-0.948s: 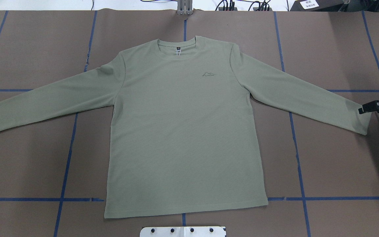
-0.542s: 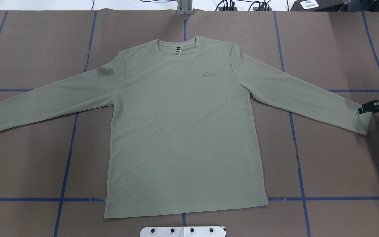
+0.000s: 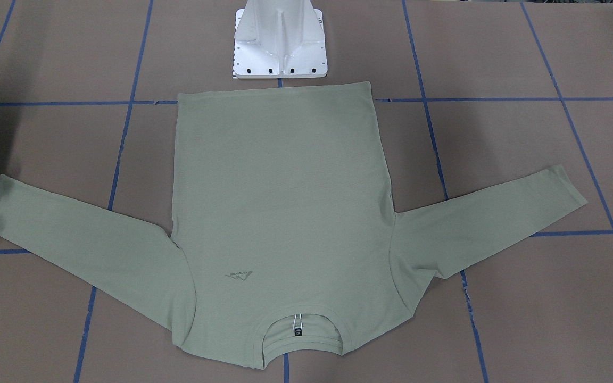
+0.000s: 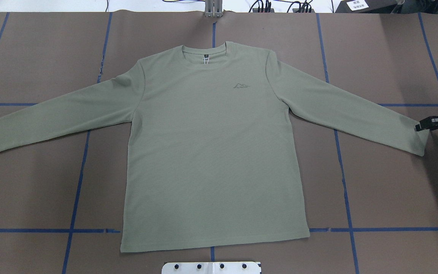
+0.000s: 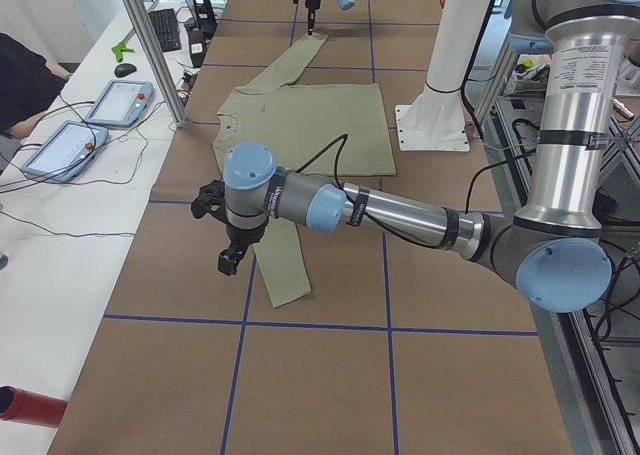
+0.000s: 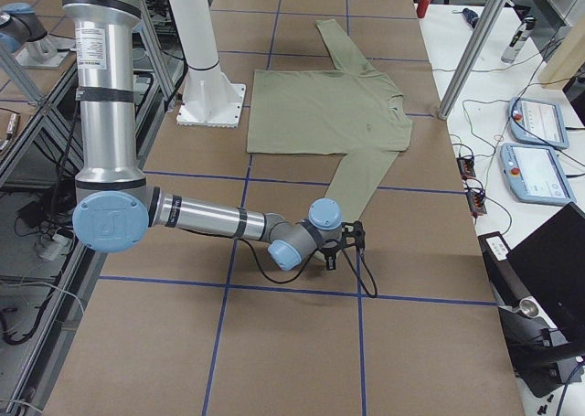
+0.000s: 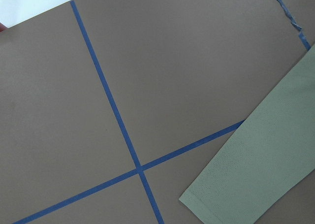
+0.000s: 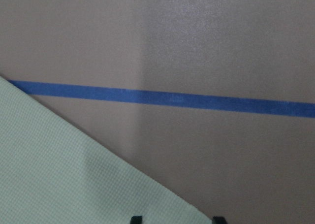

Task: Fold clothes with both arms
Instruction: 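Move the right gripper to the sleeve cuff nearest it and grasp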

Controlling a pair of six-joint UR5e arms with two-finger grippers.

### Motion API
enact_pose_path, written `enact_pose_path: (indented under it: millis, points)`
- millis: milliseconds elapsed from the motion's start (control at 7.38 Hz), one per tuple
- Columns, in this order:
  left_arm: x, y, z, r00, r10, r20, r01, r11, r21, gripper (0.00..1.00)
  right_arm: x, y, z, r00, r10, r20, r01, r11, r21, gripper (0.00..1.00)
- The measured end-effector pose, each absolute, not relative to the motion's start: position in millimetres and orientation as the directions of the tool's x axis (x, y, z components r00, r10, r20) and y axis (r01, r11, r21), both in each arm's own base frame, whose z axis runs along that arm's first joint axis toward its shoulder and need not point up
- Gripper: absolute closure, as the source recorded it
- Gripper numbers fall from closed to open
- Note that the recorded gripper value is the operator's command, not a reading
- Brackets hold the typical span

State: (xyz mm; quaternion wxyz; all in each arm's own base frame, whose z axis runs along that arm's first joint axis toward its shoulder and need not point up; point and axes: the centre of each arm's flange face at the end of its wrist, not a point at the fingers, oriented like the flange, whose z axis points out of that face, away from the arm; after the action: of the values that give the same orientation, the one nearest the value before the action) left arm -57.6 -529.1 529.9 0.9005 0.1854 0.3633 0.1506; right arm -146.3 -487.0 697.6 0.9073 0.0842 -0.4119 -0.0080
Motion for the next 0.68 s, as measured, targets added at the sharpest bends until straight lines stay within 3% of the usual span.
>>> enact_pose_path:
  millis: [135, 271, 406, 542, 677]
  points:
    - [-57.6, -529.1, 529.8, 0.691, 0.406, -0.598, -0.137, 0.886, 0.444, 0.00, -145.8, -486.5, 698.5, 0.663, -0.083, 0.744, -0.056, 0.986, 0.159, 0.44]
    - [-57.6, -529.1, 529.8, 0.691, 0.406, -0.598, -0.137, 0.886, 0.444, 0.00, -145.4, -486.2, 699.2, 0.665, -0.082, 0.742, -0.057, 0.986, 0.159, 0.55]
    - [-57.6, -529.2, 529.7, 0.691, 0.407, -0.598, -0.137, 0.885, 0.444, 0.00, -145.1, -486.2, 699.6, 0.666, -0.081, 0.741, -0.058, 0.985, 0.160, 0.72]
    - [-57.6, -529.2, 529.7, 0.691, 0.407, -0.598, -0.137, 0.885, 0.444, 0.00, -145.1, -486.3, 699.7, 0.667, -0.079, 0.741, -0.059, 0.985, 0.159, 0.95]
    - [-57.6, -529.2, 529.7, 0.691, 0.407, -0.598, -0.137, 0.885, 0.444, 0.00, -145.4, -487.1, 699.4, 0.668, -0.078, 0.740, -0.061, 0.985, 0.158, 1.00]
